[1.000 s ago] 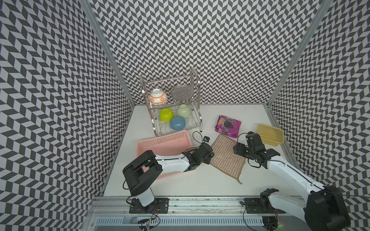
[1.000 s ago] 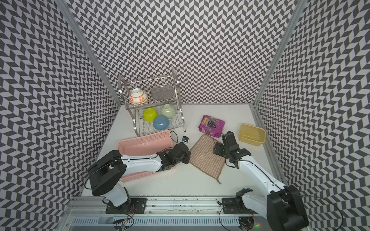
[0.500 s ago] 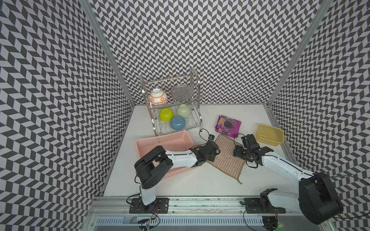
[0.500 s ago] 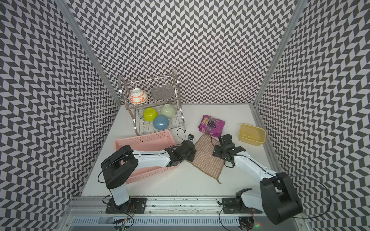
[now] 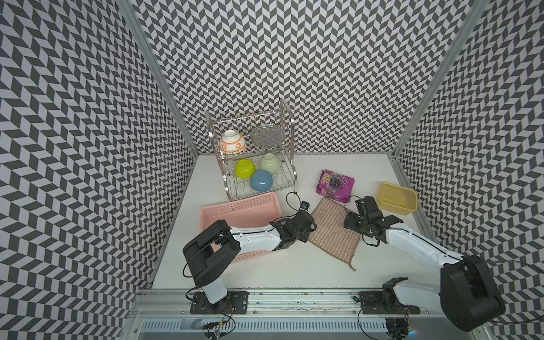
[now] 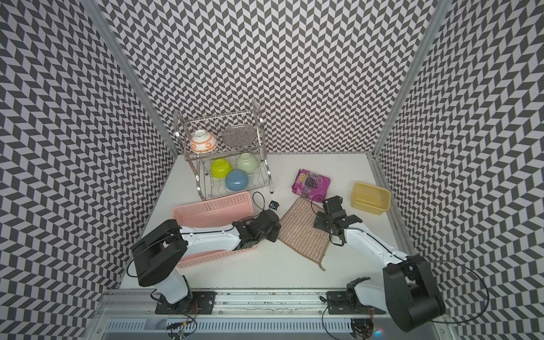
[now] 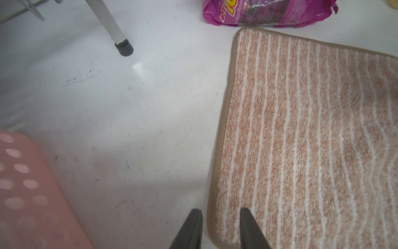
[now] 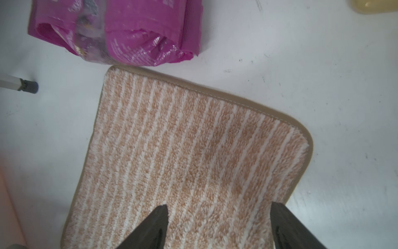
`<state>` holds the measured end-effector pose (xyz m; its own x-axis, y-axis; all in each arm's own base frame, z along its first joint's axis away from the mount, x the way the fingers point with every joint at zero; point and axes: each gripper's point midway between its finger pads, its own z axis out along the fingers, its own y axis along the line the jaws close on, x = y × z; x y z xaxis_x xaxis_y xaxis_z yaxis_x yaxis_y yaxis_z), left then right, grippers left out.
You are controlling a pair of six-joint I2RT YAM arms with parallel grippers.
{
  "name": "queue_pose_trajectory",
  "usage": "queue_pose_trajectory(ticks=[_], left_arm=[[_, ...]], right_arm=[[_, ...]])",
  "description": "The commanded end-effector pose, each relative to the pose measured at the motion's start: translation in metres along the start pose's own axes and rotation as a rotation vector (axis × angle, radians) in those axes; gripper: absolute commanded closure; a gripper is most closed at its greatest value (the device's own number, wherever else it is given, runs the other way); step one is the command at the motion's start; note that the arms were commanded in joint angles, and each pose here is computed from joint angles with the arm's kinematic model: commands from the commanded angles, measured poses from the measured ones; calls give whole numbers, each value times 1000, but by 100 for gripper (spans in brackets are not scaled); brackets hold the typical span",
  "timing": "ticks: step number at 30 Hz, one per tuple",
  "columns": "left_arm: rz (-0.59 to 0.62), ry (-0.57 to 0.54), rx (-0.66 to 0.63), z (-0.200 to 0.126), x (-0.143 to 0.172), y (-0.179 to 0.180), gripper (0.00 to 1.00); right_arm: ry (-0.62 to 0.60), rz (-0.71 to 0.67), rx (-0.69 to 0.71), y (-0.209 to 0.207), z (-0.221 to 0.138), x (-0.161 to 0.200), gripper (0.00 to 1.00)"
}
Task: Fold the square dishcloth
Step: Adjust the cleaning item at the center of the board.
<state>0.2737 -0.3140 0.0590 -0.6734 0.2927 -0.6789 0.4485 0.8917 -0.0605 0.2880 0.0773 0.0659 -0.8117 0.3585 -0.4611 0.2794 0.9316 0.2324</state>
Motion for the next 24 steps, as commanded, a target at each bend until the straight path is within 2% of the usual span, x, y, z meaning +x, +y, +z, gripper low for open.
queue_pose_trajectory(ticks=[1,7,13,17,24], left_arm=[[16,59,-20,-7,23,12,67],[0,68,-57,-15,29,23,67],[-26,2,-16,-17,-5,5,59],[-31,-19,19,-14,-22,-12,58],[-14,45,16,5,-8,-22,59]], right_arm=[[-68,11,-11,6,-11,-21,23],[-76,10,-14,8,-13,-25,23],[-84,27,13,2,-12,-25,23],[-102,55,27,-6,-15,-28,23],[-95,91,16,-20,-11,-29,23]])
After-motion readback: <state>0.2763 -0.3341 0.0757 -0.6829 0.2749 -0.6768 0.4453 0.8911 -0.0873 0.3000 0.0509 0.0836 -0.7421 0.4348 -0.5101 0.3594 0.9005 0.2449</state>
